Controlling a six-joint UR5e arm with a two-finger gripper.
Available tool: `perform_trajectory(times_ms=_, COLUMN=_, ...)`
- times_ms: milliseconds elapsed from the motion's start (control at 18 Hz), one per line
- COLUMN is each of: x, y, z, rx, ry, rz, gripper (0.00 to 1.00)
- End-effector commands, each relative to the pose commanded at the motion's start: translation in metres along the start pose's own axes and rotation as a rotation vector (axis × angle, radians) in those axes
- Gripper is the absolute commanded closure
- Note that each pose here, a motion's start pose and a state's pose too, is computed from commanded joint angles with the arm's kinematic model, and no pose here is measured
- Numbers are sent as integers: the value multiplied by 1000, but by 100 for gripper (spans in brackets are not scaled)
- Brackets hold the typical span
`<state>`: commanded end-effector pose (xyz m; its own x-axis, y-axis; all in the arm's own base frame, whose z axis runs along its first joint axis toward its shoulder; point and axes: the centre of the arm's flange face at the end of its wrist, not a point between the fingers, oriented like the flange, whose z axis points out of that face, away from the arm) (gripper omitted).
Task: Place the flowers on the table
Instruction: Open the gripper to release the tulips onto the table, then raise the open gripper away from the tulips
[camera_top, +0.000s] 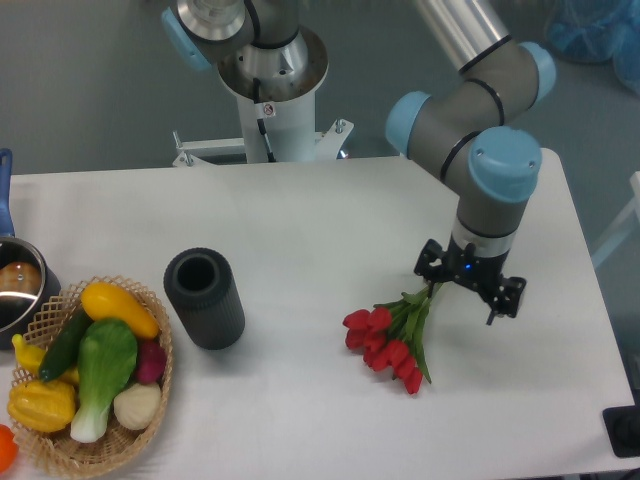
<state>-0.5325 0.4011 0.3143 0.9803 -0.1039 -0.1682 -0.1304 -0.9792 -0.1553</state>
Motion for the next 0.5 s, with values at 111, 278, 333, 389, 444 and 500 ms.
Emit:
perform_trajectory(times_ms=111, x=-3, y=-3, z=-5, rx=1, ry=-12, rz=6, gripper=0)
perform_trajectory(times_ms=278, x=-10, y=-2, z=-9, rx=-7, ry=-30, rz=48, gripper=0)
perform_trajectory(times_ms=333, x=-13, y=3, z=-9, rx=-10, ry=-31, rz=59, gripper=0)
perform_trajectory(times_ms=389, x=-14, y=6, z=-8, rx=-12, ry=-30, rz=61, gripper=0)
perform_trajectory(times_ms=444, x=-14, y=7, z=-8, rx=-13, ry=-29, rz=61, gripper=0)
perform_trajectory(times_ms=500, x=-13, y=7, z=-8, rx=-13, ry=-29, rz=61, gripper=0)
